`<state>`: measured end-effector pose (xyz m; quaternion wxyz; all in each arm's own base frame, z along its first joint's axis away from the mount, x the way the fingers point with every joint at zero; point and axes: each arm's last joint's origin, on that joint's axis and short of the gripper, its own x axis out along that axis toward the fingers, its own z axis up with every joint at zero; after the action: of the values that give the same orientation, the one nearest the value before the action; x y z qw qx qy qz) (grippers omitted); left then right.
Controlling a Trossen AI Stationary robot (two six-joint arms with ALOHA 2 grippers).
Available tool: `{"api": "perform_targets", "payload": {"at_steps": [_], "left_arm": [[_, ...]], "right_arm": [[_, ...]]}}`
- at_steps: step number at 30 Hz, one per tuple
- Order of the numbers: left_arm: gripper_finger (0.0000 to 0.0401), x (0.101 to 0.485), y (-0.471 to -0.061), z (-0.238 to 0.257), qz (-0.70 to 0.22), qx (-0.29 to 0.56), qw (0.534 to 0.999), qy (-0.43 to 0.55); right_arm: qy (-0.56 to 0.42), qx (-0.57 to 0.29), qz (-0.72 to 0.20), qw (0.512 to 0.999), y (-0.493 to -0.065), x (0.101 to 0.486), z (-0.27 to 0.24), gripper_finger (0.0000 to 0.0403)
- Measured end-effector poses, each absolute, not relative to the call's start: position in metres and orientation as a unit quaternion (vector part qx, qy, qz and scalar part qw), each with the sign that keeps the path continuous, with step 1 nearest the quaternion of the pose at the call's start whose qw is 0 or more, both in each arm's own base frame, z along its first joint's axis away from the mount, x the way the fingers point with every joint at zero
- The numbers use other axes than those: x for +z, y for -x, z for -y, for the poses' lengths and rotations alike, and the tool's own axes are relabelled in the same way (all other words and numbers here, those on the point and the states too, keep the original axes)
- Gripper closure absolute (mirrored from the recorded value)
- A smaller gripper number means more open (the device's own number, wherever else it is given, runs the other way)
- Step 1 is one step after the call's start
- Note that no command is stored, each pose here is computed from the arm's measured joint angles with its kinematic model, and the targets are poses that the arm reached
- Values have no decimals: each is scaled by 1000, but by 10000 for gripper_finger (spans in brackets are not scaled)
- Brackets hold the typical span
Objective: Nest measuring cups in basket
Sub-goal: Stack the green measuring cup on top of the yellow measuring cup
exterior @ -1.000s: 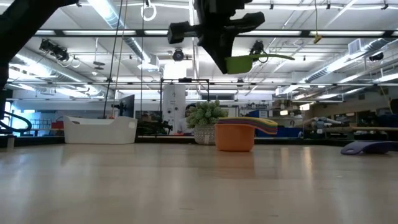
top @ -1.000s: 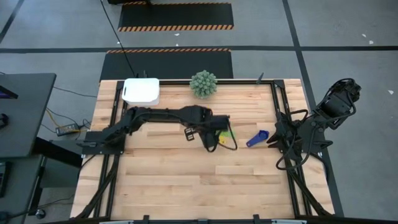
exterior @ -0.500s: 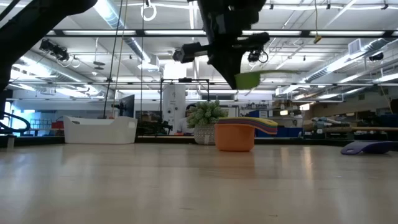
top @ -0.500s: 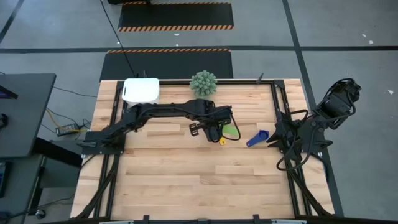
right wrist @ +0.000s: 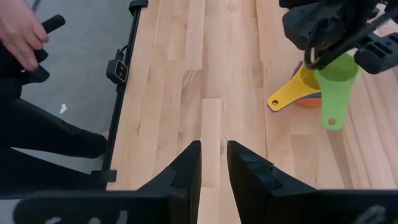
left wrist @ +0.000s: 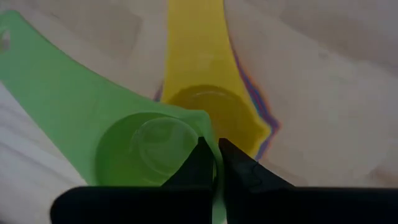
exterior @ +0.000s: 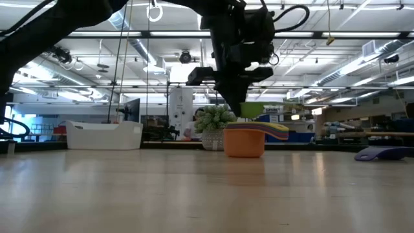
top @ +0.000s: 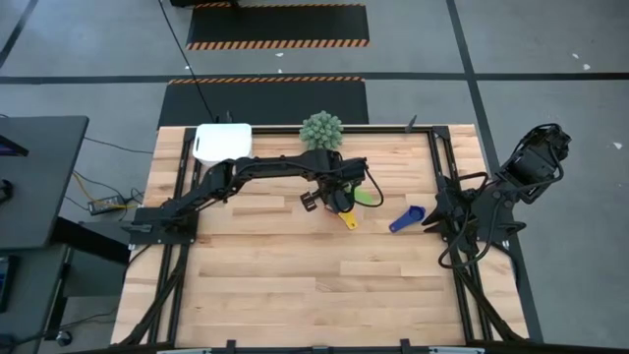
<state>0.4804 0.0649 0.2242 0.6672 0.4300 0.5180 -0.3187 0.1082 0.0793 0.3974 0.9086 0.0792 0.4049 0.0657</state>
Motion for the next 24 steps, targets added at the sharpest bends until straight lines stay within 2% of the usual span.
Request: {"api": "perform_targets", "payload": {"at_steps": [10,18,24], "left_arm": [[389,223,-479,-61,-521,-326,681,-398],[350,224,-479,-63,-541,-288,722,-321],[339,224,-479,-63,-548,-274,731,-301]], "right_arm": [[-73,68,-405,909,-108,397,-79,319],[-72,69,-405,909,-108,397,-79,319],[-72,69,-405,909,-108,397,-79,319]]}}
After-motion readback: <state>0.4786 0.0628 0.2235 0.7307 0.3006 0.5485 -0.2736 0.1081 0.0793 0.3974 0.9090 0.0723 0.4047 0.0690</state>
